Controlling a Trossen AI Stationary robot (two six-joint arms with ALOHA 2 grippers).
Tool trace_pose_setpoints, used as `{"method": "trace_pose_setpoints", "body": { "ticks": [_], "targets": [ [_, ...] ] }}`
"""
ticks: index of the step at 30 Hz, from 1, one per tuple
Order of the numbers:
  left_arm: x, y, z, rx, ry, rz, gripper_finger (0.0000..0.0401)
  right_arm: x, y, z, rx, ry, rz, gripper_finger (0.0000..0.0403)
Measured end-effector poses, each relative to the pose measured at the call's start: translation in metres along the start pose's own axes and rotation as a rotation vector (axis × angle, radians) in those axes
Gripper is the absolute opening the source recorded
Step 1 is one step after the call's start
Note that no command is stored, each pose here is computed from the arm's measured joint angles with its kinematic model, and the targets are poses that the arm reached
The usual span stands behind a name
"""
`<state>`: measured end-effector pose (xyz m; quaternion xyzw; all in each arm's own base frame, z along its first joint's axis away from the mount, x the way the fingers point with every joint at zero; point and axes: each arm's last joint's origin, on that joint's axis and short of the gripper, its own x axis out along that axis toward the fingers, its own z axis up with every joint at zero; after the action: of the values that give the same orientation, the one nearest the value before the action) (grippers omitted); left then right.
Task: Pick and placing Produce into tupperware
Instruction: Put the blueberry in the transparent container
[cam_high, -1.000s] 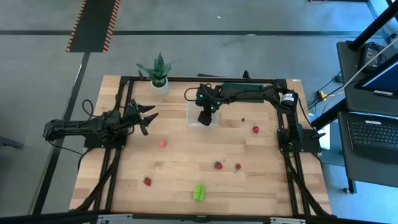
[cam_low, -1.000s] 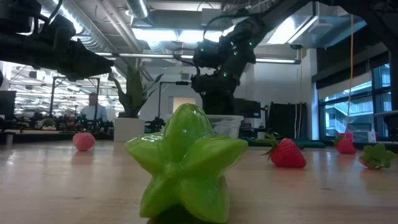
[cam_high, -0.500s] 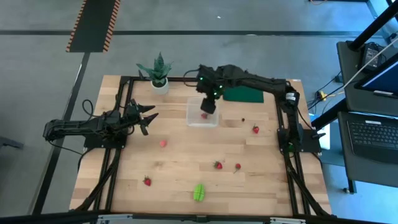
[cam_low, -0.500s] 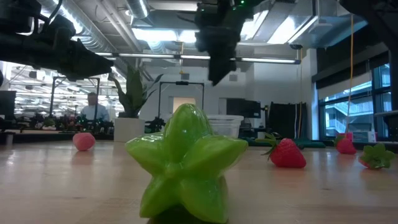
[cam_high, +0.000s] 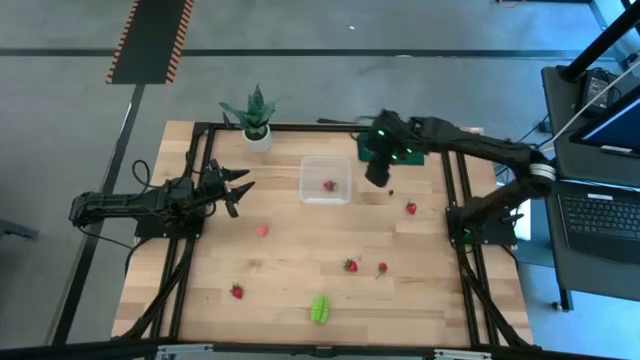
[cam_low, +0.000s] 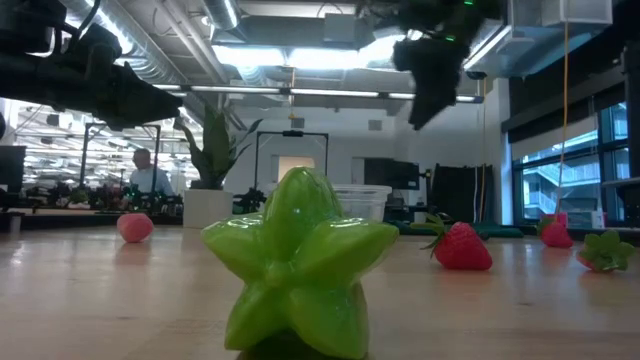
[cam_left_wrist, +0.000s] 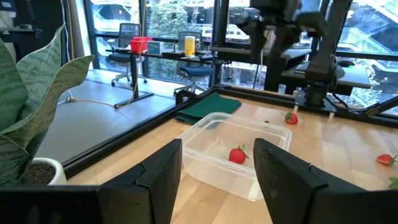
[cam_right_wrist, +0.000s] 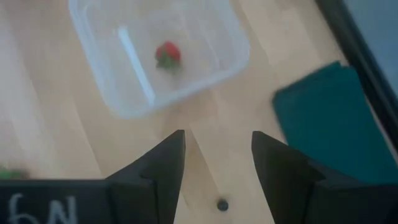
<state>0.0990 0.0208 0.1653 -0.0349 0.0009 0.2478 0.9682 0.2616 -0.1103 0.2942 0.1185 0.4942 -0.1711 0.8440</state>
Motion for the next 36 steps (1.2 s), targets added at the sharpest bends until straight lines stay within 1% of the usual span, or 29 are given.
{"method": "trace_pose_setpoints", "body": {
  "ticks": [3,5,10,12,15,19,23,25,29,32,36],
  "targets": [
    [0.0,0.0,0.0,0.0,0.0,0.0,0.0192,0.005,-0.001,-0.034,-0.04,0.006,0.001,0.0188],
    [0.0,0.0,0.0,0.0,0.001,0.0,0.0192,0.014,-0.002,-0.057,-0.074,0.032,0.001,0.0188],
    [0.0,0.0,0.0,0.001,0.0,0.002,0.0192,0.045,-0.004,-0.112,-0.127,0.093,0.004,0.0188],
    [0.0,0.0,0.0,0.0,0.0,0.002,0.0192,0.058,-0.005,-0.128,-0.136,0.09,0.005,0.0188],
    [0.0,0.0,0.0,0.001,0.0,0.003,0.0192,0.073,-0.004,-0.137,-0.148,0.0,0.03,0.0188],
    [0.0,0.0,0.0,0.001,0.0,0.003,0.0192,0.083,-0.005,-0.147,-0.196,-0.047,0.03,0.0188],
    [0.0,0.0,0.0,0.0,0.0,0.003,0.0192,0.089,-0.007,-0.158,-0.193,-0.007,-0.025,0.0188],
    [0.0,0.0,0.0,0.0,0.0,0.003,0.0192,0.091,-0.007,-0.161,-0.192,-0.02,-0.028,0.0188],
    [0.0,0.0,0.0,0.0,0.0,0.003,0.0192,0.092,-0.008,-0.16,-0.192,-0.048,-0.035,0.0188],
    [0.0,0.0,0.0,0.0,0.0,0.003,0.0192,0.092,-0.009,-0.159,-0.192,-0.054,-0.083,0.0188],
    [0.0,0.0,0.0,0.0,0.0,0.003,0.0192,0.092,-0.009,-0.159,-0.212,-0.061,-0.097,0.0188]
  ]
}}
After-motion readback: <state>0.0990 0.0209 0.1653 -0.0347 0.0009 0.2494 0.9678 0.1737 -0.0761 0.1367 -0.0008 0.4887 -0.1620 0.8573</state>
